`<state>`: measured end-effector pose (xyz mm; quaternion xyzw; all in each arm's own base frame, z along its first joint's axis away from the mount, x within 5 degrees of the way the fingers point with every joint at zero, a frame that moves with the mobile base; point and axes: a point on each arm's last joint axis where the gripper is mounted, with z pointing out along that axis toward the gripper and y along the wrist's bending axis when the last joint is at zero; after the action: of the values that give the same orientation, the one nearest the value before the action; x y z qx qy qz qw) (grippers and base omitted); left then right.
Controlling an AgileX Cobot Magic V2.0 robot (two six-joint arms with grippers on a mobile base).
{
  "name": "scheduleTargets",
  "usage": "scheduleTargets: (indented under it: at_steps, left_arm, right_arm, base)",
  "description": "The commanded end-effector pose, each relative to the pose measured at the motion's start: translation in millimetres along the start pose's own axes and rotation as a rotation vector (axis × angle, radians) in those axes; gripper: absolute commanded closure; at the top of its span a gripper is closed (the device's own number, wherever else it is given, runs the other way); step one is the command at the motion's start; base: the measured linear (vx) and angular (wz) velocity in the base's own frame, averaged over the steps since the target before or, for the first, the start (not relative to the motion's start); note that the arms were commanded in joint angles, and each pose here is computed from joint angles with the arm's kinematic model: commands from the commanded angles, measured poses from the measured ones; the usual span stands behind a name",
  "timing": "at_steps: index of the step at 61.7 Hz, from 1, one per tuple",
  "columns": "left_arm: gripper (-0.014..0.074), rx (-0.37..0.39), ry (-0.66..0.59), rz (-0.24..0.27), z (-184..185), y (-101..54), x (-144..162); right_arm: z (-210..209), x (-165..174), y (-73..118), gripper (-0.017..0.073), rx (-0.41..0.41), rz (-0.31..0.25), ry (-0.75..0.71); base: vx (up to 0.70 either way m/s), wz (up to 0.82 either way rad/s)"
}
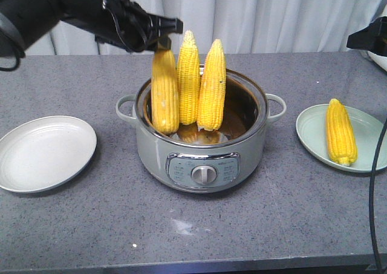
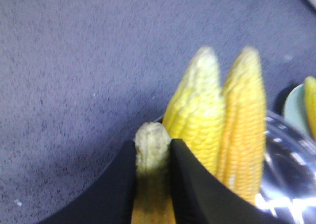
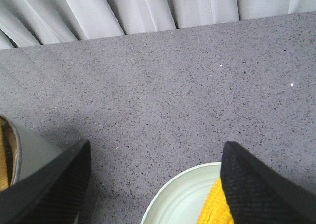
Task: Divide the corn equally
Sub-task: 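Lift the cob out of the pot with the left gripper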
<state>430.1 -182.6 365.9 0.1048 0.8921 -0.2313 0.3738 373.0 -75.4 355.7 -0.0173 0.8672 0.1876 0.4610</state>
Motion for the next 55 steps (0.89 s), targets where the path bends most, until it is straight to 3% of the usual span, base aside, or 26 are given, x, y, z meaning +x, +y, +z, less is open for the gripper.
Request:
scheduleTargets:
  at_steps: [1, 11, 16, 24, 32, 38, 45, 55]
  left_arm:
    - [0.0601, 0.057, -0.229, 0.030, -67, -25.6, -35]
    - [0.0601, 0.080, -0.337, 0.067, -115, -41.2, -49]
    - [0.0601, 0.039, -0.371, 0.116, -139, -44.6, -53]
    - [0.0600, -0.125, -0.341, 0.202, -165, -37.7, -49]
    - [0.0600, -0.330, -0.241, 0.222, -171, -20.1, -41]
    - [0.0600, -0.443, -0.181, 0.221, -168, -8.1, -38]
    - [0.0600, -0.484, -0.164, 0.177, -166, 7.8, -39]
    - [0.0600, -0.558, -0.067, 0.098, -155, 50.0, -32]
  right_arm:
    - [-21, -19, 12.5, 0.0032, 0.005, -0.017, -0.106]
    - [-21, -19, 12.5, 0.0032, 0.005, -0.017, -0.106]
    - [-21, -19, 12.5, 0.0032, 0.005, -0.017, -0.106]
    - [-21, -19, 12.8, 0.0032, 0.000, -0.006, -0.104]
    - [-21, -18, 15.4, 0.0032, -0.025, 0.005, -0.095]
    - [-21, -17, 18.8, 0.0032, -0.064, 0.019, -0.084]
    - [-21, -17, 23.1, 0.0032, -0.112, 0.039, -0.074]
    - [-22, -16, 26.8, 0.0032, -0.153, 0.053, -0.069]
  base:
    - [0.00, 0.00]
    - [0.00, 0.00]
    - [0.00, 0.00]
    - [0.00, 0.00]
    - [0.00, 0.00]
    - [0.00, 0.00]
    - [0.00, 0.00]
    - [0.00, 0.00]
